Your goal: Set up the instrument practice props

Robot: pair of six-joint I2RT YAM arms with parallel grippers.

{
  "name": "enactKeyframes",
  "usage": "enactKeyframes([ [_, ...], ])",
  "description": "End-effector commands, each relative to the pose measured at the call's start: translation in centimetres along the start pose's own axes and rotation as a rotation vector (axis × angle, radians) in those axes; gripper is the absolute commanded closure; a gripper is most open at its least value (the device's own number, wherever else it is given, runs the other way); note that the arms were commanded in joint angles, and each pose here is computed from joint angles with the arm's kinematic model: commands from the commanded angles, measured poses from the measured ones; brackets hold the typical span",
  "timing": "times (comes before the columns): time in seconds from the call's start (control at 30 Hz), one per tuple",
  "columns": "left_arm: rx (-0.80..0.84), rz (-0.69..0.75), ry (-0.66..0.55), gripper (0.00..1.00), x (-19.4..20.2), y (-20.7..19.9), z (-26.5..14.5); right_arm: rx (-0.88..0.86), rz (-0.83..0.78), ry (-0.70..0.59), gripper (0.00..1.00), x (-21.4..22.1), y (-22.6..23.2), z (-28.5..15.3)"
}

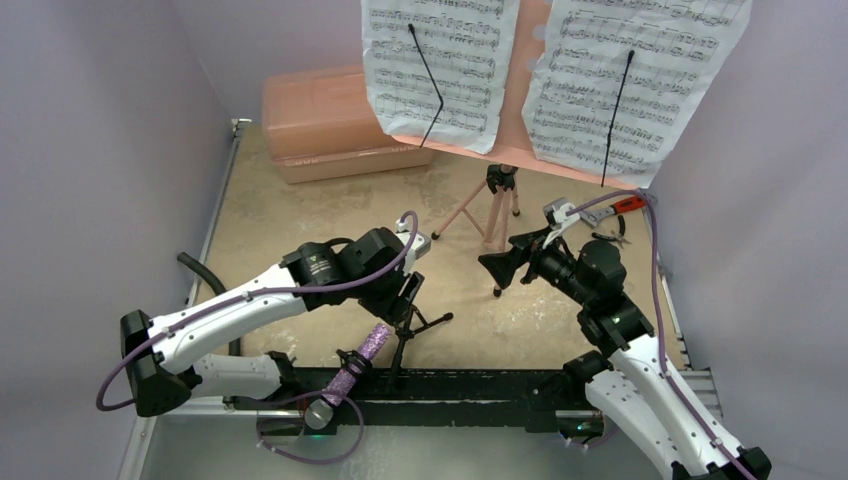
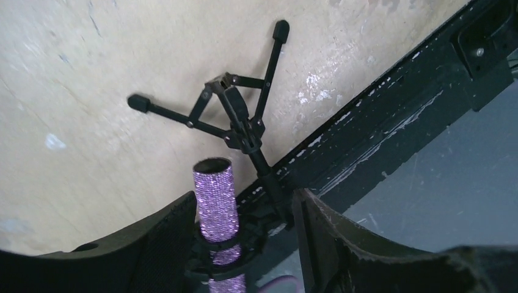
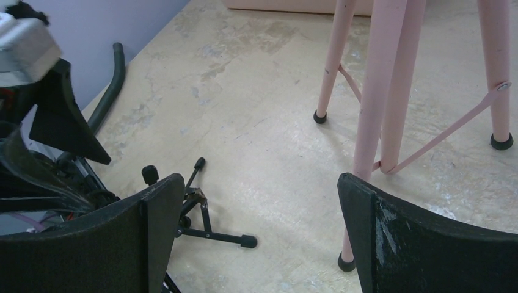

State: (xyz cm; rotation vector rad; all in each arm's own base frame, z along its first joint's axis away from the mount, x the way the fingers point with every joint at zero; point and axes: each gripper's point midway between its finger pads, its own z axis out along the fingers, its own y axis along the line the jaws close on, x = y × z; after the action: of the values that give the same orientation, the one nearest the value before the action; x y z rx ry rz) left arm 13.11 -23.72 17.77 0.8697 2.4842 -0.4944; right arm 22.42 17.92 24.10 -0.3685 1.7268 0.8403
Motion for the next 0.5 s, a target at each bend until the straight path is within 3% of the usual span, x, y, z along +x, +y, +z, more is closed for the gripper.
enactKeyframes([
  [0.0, -0.030, -0.295, 0.033, 0.42, 1.2, -0.9, 0.6, -0.012, -0.018, -0.038, 0.02, -0.7, 0.3, -0.2],
  [0.17, -0.045, -0.390, -0.029, 0.40, 2.8, -2.9, 1.1, -0.009, -0.020, -0.030, 0.02, -0.5, 0.2, -0.2],
  [0.47, -0.196, -0.228, 0.040, 0.40, 7.4, -6.5, 4.5, -0.007, -0.021, -0.020, 0.02, -0.3, 0.0, 0.0],
])
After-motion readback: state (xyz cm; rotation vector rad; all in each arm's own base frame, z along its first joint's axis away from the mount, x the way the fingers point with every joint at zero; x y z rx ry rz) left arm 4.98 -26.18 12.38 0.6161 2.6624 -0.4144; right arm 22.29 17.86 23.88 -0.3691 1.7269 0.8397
